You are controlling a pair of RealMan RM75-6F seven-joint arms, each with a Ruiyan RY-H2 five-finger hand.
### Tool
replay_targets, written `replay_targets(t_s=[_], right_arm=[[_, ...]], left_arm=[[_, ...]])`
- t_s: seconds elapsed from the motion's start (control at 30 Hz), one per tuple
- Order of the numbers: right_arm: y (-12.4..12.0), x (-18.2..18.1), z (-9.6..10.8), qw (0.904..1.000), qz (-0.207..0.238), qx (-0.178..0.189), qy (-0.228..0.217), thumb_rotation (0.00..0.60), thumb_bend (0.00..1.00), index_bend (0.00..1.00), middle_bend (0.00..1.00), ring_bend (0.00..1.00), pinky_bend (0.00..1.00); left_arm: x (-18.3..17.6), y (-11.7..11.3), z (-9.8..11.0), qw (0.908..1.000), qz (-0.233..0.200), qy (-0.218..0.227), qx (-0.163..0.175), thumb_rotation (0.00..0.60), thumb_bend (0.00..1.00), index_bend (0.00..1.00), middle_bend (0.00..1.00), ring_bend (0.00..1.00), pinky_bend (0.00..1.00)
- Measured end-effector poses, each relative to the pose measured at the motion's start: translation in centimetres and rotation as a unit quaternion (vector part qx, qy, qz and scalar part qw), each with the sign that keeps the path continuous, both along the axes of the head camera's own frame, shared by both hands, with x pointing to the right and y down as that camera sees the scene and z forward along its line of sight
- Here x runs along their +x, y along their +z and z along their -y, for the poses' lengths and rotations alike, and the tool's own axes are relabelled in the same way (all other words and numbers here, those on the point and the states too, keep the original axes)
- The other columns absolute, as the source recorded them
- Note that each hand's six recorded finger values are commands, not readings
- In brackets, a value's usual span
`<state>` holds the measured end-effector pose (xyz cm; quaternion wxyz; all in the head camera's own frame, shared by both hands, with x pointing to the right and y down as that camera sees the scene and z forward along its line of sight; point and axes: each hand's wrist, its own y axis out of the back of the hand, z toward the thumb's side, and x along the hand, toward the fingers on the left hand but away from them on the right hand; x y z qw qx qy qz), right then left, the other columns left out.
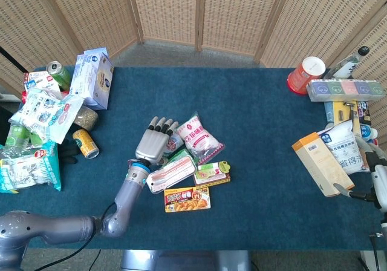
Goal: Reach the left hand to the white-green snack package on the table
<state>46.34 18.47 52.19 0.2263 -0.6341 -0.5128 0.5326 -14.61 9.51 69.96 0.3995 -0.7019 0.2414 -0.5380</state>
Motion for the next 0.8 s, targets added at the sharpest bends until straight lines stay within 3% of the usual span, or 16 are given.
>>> replay_targets(t_s=[0.33, 0.63, 0.67, 0.7, 0.73, 0.77, 0.8], right_arm=[[0.0, -0.4, -0.1, 1.0000, 0.000, -0.003, -0.005, 0.600, 0.00, 0.00, 0.00, 0.00, 0.00], [0.3, -0.4, -0.2, 1.0000, -0.001, -0.006, -0.007, 0.600, 0.00, 0.00, 0.00, 0.00, 0.00], [0.3, -0.4, -0.2, 1.0000, 0.000, -0.006, -0.006, 0.600, 0.00, 0.00, 0.00, 0.00, 0.00], [0.3, -0.4, -0.2, 1.0000, 0.000, -0.006, -0.005, 0.600, 0.00, 0.00, 0.00, 0.00, 0.00], [0.3, -0.3, -0.2, 1.0000, 0.000, -0.006, -0.005, 0.600, 0.00, 0.00, 0.00, 0.00, 0.00], [0.2, -0.3, -0.1, 1.0000, 0.000, -0.006, -0.004, 0.600, 0.00, 0.00, 0.00, 0.00, 0.00], [0.2, -0.2, -0.1, 1.0000, 0.001, -0.005, -0.003, 0.600, 0.00, 0.00, 0.00, 0.00, 0.00]], left_arm=[[-4.8, 1.5, 0.5, 0.9991, 0.041, -0.012, -0.004, 0.600, 0.00, 0.00, 0.00, 0.00, 0.00], [-2.8, 2.8, 0.6, 0.9995, 0.028, -0.003, -0.014, 0.600, 0.00, 0.04, 0.00, 0.00, 0.01], [-2.4, 2.9, 0.6, 0.9996, 0.026, -0.001, -0.014, 0.600, 0.00, 0.07, 0.02, 0.02, 0.05], [-1.9, 3.0, 0.6, 0.9996, 0.024, 0.002, -0.013, 0.600, 0.00, 0.18, 0.11, 0.12, 0.19], [-1.5, 3.0, 0.5, 0.9997, 0.023, 0.005, -0.011, 0.600, 0.00, 0.34, 0.30, 0.30, 0.39], [-1.2, 3.1, 0.5, 0.9997, 0.023, 0.007, -0.007, 0.600, 0.00, 0.44, 0.42, 0.43, 0.51], [-0.8, 3.1, 0.5, 0.9997, 0.024, 0.009, -0.002, 0.600, 0.00, 0.61, 0.62, 0.62, 0.67]])
